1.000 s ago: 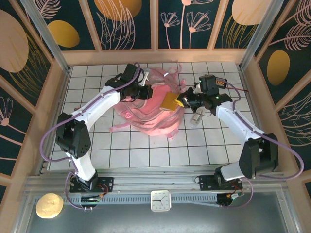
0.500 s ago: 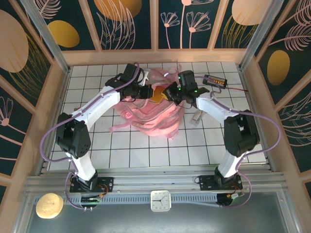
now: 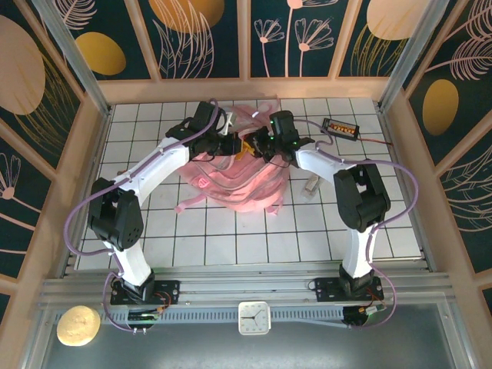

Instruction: Pack the student bag

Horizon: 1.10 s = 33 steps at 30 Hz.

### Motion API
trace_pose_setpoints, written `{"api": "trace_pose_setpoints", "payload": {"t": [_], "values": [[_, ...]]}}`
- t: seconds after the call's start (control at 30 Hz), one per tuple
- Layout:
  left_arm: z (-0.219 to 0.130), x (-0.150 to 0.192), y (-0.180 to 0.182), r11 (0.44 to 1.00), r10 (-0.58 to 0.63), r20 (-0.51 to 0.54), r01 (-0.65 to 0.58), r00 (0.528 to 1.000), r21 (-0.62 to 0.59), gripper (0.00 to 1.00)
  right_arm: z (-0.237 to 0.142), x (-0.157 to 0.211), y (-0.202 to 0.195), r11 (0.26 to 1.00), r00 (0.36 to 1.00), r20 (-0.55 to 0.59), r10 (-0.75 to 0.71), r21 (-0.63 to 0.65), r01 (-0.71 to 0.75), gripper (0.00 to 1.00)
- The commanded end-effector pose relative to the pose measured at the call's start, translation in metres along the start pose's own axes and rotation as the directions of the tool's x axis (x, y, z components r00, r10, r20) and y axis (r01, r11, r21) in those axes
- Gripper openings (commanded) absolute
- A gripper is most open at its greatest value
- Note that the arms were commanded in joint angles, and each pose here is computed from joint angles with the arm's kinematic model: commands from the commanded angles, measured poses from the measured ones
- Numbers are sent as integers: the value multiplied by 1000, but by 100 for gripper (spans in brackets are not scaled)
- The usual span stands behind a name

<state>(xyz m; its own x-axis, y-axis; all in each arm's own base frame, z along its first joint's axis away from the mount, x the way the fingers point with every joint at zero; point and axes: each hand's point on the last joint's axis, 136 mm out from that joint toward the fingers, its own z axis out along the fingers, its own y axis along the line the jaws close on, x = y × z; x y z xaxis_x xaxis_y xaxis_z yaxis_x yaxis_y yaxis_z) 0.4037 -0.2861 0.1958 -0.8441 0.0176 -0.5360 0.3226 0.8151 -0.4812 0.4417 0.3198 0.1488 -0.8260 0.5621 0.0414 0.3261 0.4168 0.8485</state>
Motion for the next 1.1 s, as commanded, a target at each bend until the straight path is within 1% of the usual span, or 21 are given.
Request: {"api": "trace_pose_setpoints", "payload": {"t": [0.0, 0.07, 0.27, 0.4, 0.5, 0.53, 0.57, 0.6, 0.63, 0.67, 0.7, 0.77, 0.9, 1.0, 1.07], "values": [[-26, -22, -34, 995, 28, 95, -38, 995, 96, 0, -5, -2, 28, 997, 999, 9, -48, -56, 48, 34], [-25, -24, -29, 997, 22, 99, -29, 995, 65, 0, -12, -2, 28, 998, 998, 10, -57, -30, 57, 39], [-21, -34, -3, 999, -39, 116, 42, 992, -25, 0, -35, 1, 32, 996, 996, 17, -92, 3, 92, 41], [-16, -34, 9, 997, -68, 111, 72, 992, -37, 0, -57, 5, 46, 991, 991, 33, -133, -8, 134, 41], [-13, -33, 12, 997, -68, 102, 72, 992, -37, 0, -81, 8, 52, 982, 980, 56, -189, 23, 188, 42], [-13, -34, 11, 997, -66, 101, 70, 993, -34, 0, -90, 8, 52, 979, 977, 64, -201, 34, 199, 46], [-11, -32, 12, 997, -63, 96, 66, 993, -34, 0, -100, 8, 49, 975, 973, 76, -217, 55, 213, 51], [-11, -32, 13, 997, -61, 96, 65, 994, -36, 0, -111, 6, 47, 968, 965, 96, -243, 84, 235, 58], [-11, -32, 13, 997, -60, 95, 64, 994, -35, 0, -123, 3, 44, 960, 956, 120, -266, 119, 252, 67], [-11, -32, 12, 998, -56, 95, 59, 994, -29, 0, -137, -1, 37, 945, 941, 149, -304, 173, 278, 86], [-11, -32, 10, 998, -51, 96, 53, 994, -18, 0, -154, -8, 30, 927, 923, 186, -338, 235, 292, 99], [-10, -32, 6, 999, -48, 98, 47, 994, 4, 0, -182, -22, 2, 901, 907, 224, -356, 341, 269, 99], [-8, -31, 1, 998, -42, 96, 38, 995, 44, 0, -224, -48, -69, 888, 931, 240, -275, 436, 150, 99], [-6, -30, -3, 997, -37, 91, 30, 995, 74, 0, -239, -62, -112, 858, 939, 231, -256, 501, 111, 99], [-6, -30, -6, 995, -38, 92, 29, 995, 95, 0, -241, -72, -138, 832, 946, 211, -245, 547, 94, 99]]}}
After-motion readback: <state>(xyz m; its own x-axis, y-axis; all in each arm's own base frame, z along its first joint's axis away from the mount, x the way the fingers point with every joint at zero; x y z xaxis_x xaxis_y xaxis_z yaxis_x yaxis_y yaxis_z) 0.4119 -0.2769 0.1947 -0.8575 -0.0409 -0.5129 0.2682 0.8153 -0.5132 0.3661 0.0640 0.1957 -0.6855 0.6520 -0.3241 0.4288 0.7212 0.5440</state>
